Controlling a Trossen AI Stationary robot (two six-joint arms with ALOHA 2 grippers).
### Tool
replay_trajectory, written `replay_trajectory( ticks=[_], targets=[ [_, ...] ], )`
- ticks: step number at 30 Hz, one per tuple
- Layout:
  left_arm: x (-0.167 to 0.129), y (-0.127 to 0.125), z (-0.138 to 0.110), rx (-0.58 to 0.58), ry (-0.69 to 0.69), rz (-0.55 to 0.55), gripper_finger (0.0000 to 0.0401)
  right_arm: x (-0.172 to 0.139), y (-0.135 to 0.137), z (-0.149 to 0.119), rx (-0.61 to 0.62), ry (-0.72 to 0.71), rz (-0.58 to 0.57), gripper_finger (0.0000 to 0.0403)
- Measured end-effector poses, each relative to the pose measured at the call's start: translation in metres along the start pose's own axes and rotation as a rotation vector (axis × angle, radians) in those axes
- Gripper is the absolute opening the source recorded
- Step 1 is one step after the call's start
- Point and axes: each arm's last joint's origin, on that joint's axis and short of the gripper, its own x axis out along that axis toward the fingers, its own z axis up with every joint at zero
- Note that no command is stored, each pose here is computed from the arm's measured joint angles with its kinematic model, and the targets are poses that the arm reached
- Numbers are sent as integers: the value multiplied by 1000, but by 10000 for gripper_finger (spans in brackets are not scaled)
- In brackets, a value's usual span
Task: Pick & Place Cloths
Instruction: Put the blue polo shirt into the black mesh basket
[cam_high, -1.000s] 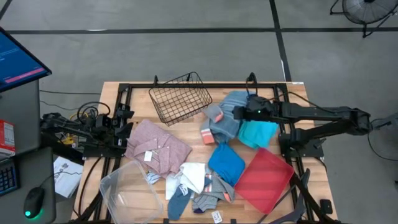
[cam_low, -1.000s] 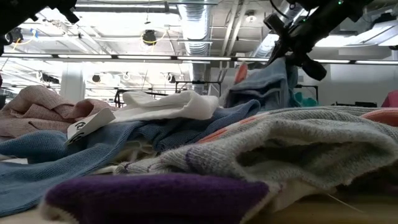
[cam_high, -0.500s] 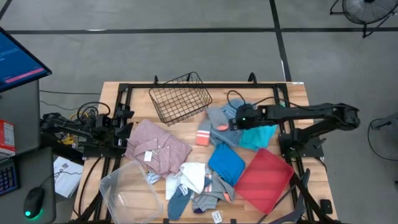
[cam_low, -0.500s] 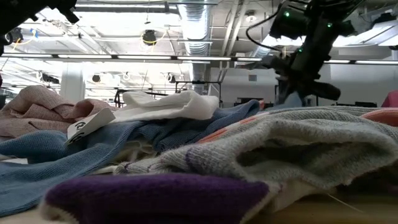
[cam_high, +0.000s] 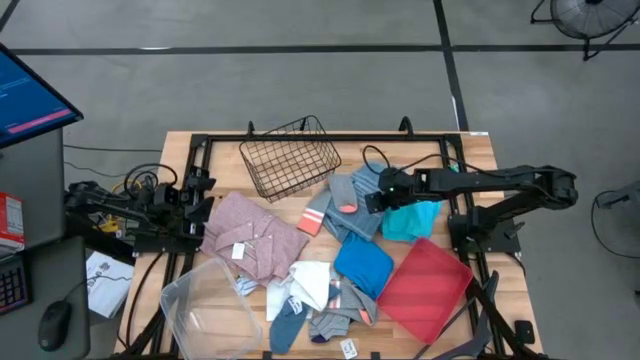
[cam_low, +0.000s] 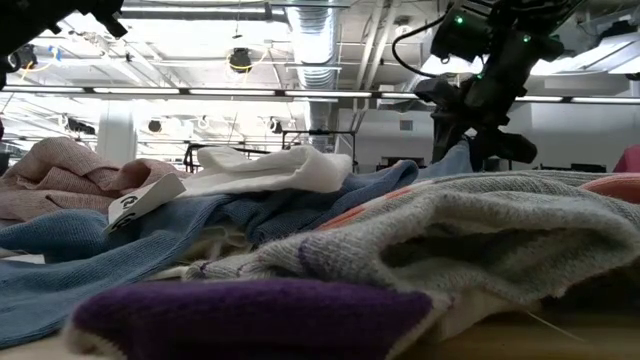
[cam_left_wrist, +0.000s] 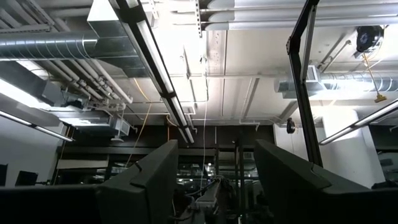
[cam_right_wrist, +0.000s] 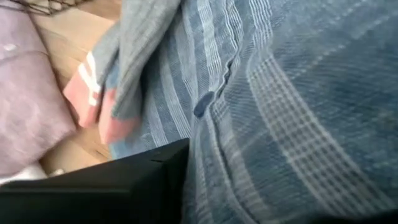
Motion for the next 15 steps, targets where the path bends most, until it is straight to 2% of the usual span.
replay_trajectory(
  ticks=[5,8,11,15],
  targets=[
    [0,0,0,0,0,0,198,-20,-3,5,-55,8,88,237],
    [0,0,0,0,0,0,198,-42,-8,14,-78,-19,100,273],
    [0,0,0,0,0,0,198,-62,-20,21,-134,-26,36,291],
    [0,0,0,0,0,0,198,-77,-43,34,-244,0,-89,296]
  ],
)
